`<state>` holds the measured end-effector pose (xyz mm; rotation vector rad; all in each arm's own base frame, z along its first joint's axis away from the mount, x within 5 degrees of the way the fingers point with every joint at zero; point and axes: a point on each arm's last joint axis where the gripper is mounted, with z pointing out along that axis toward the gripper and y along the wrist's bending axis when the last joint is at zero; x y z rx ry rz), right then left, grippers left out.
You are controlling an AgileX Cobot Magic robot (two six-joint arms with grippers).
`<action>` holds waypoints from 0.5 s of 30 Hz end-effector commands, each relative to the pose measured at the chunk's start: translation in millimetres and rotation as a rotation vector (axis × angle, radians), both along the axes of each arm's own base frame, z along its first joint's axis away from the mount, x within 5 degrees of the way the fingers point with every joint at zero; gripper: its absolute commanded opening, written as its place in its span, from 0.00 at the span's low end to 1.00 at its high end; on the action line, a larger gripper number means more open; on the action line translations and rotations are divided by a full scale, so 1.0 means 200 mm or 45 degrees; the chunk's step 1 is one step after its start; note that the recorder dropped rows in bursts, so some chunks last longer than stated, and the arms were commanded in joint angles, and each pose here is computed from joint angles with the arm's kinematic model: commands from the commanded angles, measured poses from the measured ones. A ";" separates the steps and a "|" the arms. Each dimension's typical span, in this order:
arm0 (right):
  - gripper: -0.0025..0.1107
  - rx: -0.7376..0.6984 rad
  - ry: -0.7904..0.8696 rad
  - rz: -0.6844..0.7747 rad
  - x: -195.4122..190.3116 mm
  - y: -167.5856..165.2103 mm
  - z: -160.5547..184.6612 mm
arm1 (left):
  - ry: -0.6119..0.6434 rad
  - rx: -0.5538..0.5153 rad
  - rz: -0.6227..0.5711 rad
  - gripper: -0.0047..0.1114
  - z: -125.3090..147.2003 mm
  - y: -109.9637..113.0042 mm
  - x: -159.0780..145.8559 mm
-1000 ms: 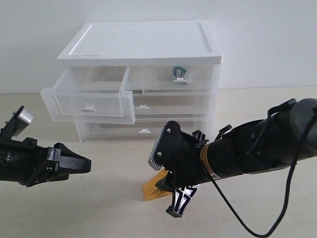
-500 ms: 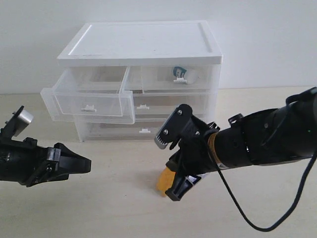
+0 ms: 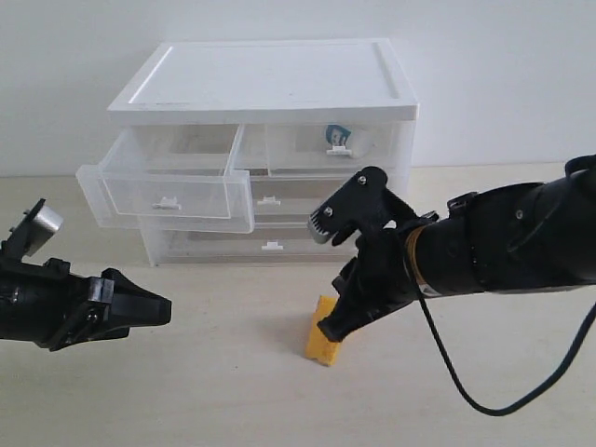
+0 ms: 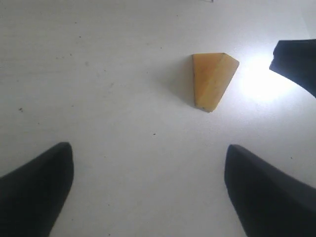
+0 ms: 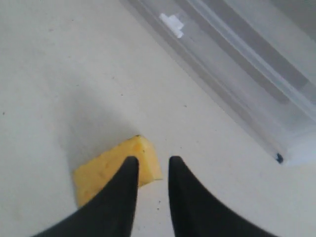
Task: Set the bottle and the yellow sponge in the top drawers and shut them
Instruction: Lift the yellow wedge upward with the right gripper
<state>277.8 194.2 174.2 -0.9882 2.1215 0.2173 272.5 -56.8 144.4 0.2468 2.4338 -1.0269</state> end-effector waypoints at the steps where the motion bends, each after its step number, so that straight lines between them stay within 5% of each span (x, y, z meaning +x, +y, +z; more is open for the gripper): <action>1: 0.53 0.264 0.145 -0.241 0.01 0.01 0.03 | -0.007 -0.008 0.000 0.71 0.01 0.00 -0.01; 3: 0.62 0.403 0.233 -0.385 0.01 0.02 0.04 | -0.007 -0.008 0.000 0.71 0.01 0.00 -0.01; 15: 0.55 0.545 0.500 -0.689 0.04 0.04 -0.19 | -0.013 -0.066 -0.049 0.71 0.02 -0.02 -0.02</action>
